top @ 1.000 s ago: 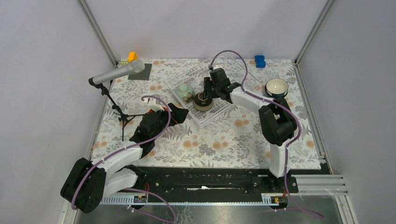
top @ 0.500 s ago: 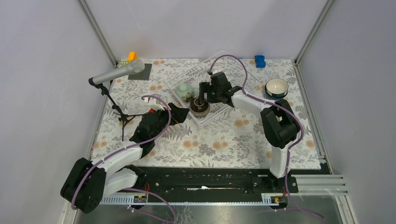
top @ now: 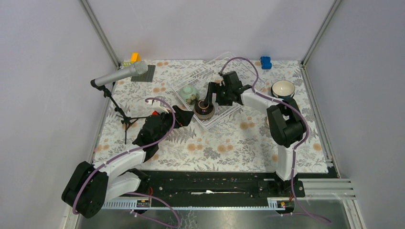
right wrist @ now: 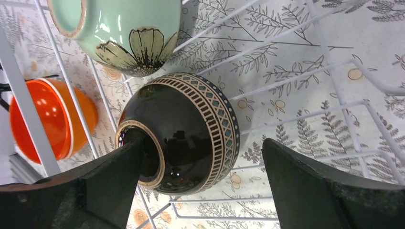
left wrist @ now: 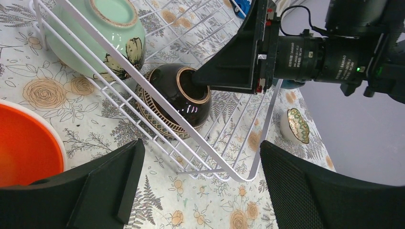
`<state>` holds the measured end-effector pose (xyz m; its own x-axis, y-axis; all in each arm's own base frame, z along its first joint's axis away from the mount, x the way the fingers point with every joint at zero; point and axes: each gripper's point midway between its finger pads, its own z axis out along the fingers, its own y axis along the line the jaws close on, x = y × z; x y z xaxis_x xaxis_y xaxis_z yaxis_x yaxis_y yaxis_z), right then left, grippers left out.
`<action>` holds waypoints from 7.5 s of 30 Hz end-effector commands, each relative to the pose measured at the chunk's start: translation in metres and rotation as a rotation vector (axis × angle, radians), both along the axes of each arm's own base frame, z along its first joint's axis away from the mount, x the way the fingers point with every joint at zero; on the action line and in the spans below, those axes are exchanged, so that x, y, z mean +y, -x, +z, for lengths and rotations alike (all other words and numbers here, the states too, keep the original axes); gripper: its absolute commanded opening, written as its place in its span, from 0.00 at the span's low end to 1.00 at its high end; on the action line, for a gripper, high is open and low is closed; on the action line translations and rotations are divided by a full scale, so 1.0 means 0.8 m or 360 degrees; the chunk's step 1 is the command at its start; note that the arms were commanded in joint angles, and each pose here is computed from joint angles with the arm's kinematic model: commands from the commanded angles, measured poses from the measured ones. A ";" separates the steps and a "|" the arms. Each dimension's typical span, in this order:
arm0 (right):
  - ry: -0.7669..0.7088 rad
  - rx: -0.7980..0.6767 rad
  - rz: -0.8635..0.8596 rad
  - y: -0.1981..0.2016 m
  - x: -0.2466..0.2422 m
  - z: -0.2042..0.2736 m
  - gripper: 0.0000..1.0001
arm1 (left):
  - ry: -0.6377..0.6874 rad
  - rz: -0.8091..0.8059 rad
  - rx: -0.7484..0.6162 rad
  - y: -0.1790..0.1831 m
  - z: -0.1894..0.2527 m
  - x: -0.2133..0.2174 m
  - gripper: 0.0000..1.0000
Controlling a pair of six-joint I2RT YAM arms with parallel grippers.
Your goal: Unload the bowls from the dish rack
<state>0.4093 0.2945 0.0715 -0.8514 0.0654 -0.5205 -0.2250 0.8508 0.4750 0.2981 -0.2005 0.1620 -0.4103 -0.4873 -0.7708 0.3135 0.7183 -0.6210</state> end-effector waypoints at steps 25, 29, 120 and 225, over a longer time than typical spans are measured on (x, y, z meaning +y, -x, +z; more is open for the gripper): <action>-0.0318 0.0283 0.0135 -0.007 0.035 -0.043 0.98 | -0.0016 0.0015 -0.0114 -0.003 0.027 -0.001 0.95; -0.0360 0.0255 0.0134 -0.006 0.036 -0.023 0.94 | -0.0020 0.0027 -0.0114 -0.004 0.026 0.001 0.95; 0.0984 -0.0708 0.0226 0.015 0.027 0.071 0.04 | -0.0071 0.0063 -0.0092 -0.007 0.025 0.003 0.95; -0.0149 -0.0685 -0.0009 -0.090 0.087 0.175 1.00 | -0.0138 0.0398 -0.0051 -0.022 0.016 0.048 0.96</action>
